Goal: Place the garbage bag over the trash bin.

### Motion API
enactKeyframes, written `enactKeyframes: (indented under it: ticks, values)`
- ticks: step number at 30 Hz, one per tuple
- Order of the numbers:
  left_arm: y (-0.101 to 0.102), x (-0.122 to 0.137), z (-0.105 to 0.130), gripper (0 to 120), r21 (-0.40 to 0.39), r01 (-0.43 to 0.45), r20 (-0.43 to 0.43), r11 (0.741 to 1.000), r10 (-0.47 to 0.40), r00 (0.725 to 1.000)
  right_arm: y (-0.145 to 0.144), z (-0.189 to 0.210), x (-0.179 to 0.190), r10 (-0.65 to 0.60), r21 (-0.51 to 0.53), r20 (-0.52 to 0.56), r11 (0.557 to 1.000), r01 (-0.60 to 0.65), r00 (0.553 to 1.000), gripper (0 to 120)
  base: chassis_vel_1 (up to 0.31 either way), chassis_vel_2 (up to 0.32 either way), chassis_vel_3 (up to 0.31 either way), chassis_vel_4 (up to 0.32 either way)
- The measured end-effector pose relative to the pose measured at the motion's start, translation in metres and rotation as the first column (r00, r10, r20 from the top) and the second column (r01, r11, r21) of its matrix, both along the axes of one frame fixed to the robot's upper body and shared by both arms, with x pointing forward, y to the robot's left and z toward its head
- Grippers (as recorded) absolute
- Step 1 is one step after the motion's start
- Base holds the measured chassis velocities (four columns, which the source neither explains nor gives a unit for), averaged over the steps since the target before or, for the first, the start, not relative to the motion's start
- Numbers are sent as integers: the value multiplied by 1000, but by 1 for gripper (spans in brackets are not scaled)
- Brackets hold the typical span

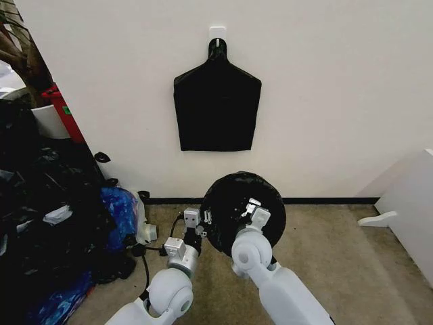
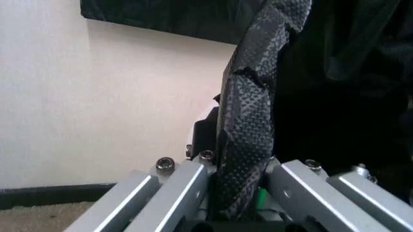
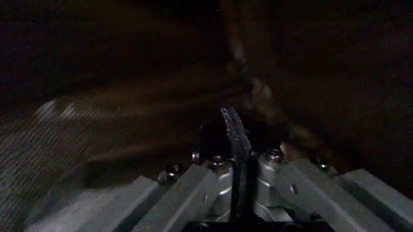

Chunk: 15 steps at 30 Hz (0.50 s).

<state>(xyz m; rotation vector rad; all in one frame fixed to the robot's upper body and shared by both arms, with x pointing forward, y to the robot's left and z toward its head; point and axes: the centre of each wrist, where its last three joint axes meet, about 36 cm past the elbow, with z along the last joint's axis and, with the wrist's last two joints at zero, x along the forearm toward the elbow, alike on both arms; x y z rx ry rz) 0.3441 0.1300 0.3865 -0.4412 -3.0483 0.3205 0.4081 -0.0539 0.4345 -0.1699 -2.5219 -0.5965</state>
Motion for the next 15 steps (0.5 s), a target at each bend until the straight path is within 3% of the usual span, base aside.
enactKeyframes:
  ticks: [15]
  values:
    - [4,-5,-2,0,14,9,32,1000,-10,999,3,-19,38,-44,-12,-41,999,44,998,0,0,0,0,0]
